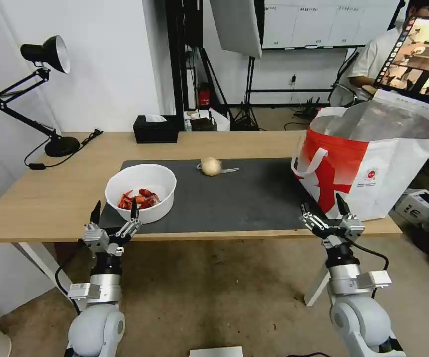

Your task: Pick up the trash from the table and place it into the takeout bag.

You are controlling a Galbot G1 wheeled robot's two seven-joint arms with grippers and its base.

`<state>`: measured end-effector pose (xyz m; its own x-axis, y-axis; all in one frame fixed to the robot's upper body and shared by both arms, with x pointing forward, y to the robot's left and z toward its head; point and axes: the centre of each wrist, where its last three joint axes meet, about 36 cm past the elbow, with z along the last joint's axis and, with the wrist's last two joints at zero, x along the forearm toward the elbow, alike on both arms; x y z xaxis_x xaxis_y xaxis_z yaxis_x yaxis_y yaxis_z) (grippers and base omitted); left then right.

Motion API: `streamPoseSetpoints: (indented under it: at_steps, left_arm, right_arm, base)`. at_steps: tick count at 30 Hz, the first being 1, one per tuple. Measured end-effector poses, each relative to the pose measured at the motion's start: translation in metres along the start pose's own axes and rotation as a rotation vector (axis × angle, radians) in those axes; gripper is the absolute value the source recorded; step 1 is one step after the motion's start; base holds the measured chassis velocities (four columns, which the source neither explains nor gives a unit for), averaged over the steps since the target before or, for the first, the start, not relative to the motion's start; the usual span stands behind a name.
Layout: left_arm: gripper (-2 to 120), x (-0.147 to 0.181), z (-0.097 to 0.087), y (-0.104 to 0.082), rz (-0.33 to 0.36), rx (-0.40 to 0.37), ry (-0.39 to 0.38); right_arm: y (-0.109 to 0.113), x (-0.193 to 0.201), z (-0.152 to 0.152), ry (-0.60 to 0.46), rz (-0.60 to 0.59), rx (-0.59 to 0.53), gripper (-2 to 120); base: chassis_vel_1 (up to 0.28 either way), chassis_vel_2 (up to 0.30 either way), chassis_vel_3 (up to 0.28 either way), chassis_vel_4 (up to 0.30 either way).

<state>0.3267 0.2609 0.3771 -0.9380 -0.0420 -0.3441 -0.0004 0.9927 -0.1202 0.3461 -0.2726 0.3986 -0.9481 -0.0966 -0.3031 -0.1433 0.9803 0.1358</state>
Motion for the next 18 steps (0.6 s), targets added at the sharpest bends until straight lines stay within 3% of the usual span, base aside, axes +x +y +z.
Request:
streamPoseSetpoints:
  at_steps: [18]
  left_arm:
    - [100,0.004,0.001,-0.005,0.007,-0.002,0.007]
  right_arm:
    - [0.018,-0.057,0.011,0.112,-0.191,-0.004,100]
  base:
    - [0.0,0.0,0.0,0.0]
